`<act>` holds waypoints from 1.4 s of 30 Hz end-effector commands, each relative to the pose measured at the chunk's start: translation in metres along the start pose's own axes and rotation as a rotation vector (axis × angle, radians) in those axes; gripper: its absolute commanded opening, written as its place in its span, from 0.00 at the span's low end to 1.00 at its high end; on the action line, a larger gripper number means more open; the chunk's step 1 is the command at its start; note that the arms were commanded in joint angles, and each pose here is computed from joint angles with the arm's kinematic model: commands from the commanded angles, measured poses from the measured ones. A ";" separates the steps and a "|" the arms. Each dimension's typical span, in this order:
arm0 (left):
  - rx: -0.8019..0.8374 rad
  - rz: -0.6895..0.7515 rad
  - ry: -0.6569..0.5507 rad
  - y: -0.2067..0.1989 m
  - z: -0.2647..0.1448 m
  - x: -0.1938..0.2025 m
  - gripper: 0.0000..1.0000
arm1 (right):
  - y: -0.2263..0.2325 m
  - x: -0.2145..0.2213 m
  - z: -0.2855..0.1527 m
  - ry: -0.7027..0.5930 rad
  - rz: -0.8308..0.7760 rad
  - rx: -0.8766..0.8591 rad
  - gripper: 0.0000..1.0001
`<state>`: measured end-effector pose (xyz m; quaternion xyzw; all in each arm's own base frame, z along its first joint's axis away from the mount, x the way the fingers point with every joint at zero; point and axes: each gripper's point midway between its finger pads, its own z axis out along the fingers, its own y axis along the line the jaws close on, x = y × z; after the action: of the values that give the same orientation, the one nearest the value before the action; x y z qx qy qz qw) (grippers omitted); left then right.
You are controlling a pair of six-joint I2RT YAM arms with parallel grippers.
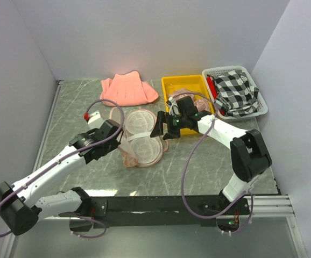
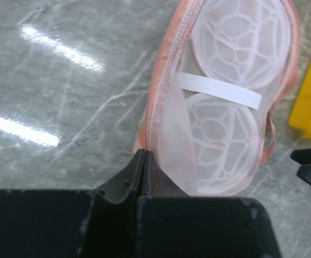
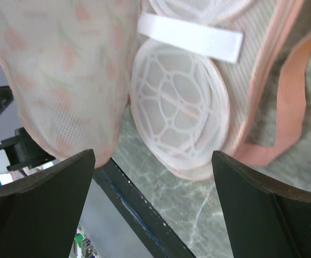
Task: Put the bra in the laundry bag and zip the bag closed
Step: Open the laundry bag at the center of the board.
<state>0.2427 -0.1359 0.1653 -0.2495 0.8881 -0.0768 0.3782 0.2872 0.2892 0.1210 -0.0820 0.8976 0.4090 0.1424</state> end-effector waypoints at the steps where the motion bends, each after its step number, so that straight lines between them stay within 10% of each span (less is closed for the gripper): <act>1: -0.062 -0.098 -0.043 0.023 -0.003 -0.007 0.01 | 0.028 -0.026 0.002 -0.039 -0.070 -0.073 0.97; 10: -0.146 -0.155 -0.083 0.050 -0.008 -0.026 0.06 | 0.031 -0.022 0.020 0.016 -0.074 -0.094 0.97; 25: -0.236 -0.155 -0.132 0.077 -0.007 -0.054 0.98 | 0.025 -0.018 0.027 0.024 -0.079 -0.060 0.97; 35: -0.154 -0.218 -0.266 0.072 -0.060 -0.103 0.97 | 0.010 -0.016 0.032 0.037 -0.060 -0.003 0.97; 42: 0.055 -0.147 -0.121 0.018 -0.023 -0.075 0.97 | 0.010 -0.017 0.034 0.040 -0.065 -0.006 0.97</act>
<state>0.2440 -0.0458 0.2408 -0.3627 0.8132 -0.0535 0.4520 0.2982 0.3145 0.1023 -0.1044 0.9027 0.3998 0.1202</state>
